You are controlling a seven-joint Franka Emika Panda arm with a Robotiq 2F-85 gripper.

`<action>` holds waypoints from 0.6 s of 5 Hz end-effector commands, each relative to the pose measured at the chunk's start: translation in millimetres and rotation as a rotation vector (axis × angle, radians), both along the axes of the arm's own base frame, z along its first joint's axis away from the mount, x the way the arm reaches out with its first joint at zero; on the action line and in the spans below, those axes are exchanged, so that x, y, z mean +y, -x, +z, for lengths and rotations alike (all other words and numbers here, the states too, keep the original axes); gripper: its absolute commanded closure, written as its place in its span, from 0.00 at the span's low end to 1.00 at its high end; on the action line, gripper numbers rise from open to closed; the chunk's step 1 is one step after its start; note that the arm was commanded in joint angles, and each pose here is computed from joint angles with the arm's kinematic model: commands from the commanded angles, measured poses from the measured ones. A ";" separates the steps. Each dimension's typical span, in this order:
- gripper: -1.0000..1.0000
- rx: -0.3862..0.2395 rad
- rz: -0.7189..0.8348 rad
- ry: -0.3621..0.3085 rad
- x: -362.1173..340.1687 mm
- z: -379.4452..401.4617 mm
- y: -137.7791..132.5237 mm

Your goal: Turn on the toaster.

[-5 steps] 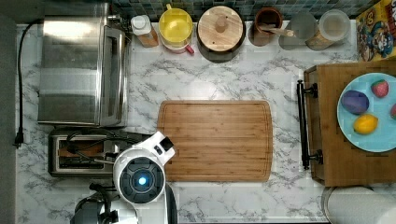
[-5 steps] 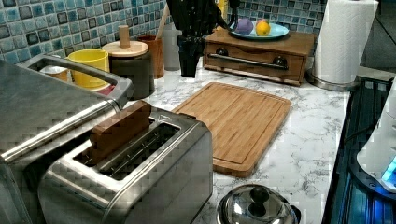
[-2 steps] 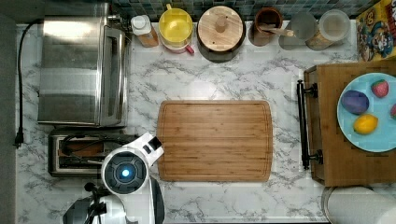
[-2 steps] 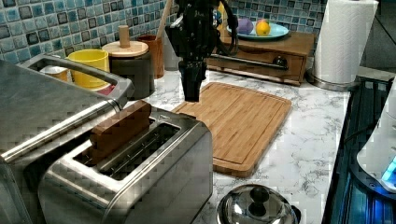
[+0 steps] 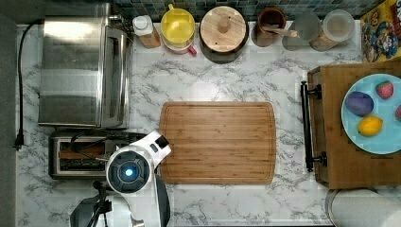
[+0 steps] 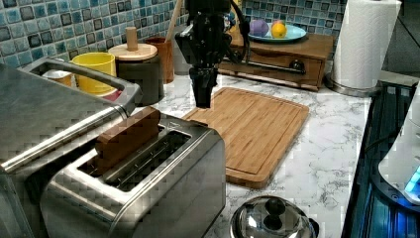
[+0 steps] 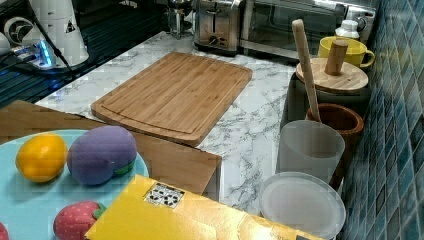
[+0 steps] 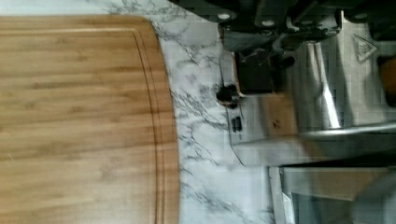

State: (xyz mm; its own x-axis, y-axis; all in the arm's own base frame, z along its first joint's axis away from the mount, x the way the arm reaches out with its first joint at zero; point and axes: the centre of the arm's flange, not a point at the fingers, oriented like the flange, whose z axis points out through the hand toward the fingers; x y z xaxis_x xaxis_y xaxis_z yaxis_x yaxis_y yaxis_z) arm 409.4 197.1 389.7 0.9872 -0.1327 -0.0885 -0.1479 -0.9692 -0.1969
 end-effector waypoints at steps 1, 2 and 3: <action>1.00 0.012 -0.011 -0.060 14.5 3.8 -13.6; 1.00 0.018 -0.002 -0.048 20.9 -3.3 -17.4; 1.00 0.036 -0.033 -0.026 15.1 -15.7 -23.2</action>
